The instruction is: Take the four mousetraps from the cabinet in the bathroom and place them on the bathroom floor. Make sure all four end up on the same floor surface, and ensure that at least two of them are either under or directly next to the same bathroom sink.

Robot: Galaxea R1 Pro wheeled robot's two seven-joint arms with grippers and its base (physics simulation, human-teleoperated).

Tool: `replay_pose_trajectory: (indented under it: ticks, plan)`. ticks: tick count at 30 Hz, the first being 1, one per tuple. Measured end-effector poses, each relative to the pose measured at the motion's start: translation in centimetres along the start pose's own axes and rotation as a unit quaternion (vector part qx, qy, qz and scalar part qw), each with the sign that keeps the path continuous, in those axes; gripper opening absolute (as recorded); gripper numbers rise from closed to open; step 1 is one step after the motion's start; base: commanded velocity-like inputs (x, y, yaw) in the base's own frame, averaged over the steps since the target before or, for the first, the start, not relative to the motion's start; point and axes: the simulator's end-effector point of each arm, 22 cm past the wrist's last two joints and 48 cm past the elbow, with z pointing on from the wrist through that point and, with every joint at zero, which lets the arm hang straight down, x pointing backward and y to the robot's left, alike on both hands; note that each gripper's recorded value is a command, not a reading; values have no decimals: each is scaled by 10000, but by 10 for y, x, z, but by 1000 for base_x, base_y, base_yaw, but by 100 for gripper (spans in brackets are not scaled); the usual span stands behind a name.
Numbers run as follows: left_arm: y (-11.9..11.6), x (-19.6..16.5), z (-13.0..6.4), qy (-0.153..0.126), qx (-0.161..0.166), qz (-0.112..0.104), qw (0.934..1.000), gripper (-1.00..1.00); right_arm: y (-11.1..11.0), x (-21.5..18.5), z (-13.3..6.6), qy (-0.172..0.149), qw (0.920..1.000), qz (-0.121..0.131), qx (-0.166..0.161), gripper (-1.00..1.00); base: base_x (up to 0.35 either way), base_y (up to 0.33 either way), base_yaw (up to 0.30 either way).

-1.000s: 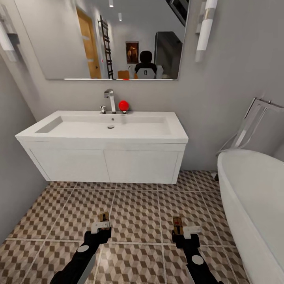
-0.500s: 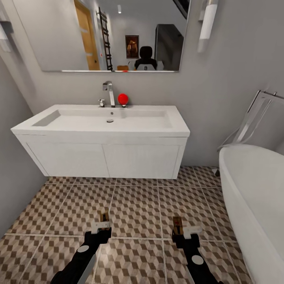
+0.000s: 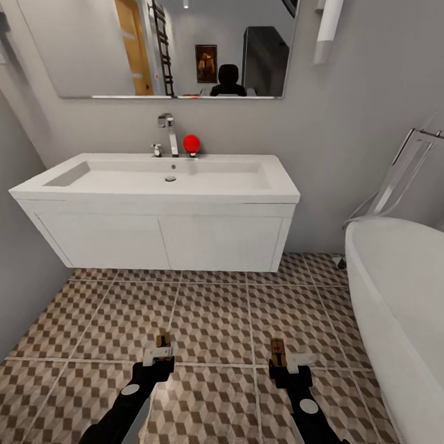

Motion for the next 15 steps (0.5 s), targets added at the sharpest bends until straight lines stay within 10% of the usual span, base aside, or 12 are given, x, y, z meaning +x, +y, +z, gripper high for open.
replay_pose_trajectory:
  ticks: [15]
  plan:
    - [1,41,24,156,-10,10,9999,-100,6,39,20,119,9999,-11,-13,-100,0,0,0]
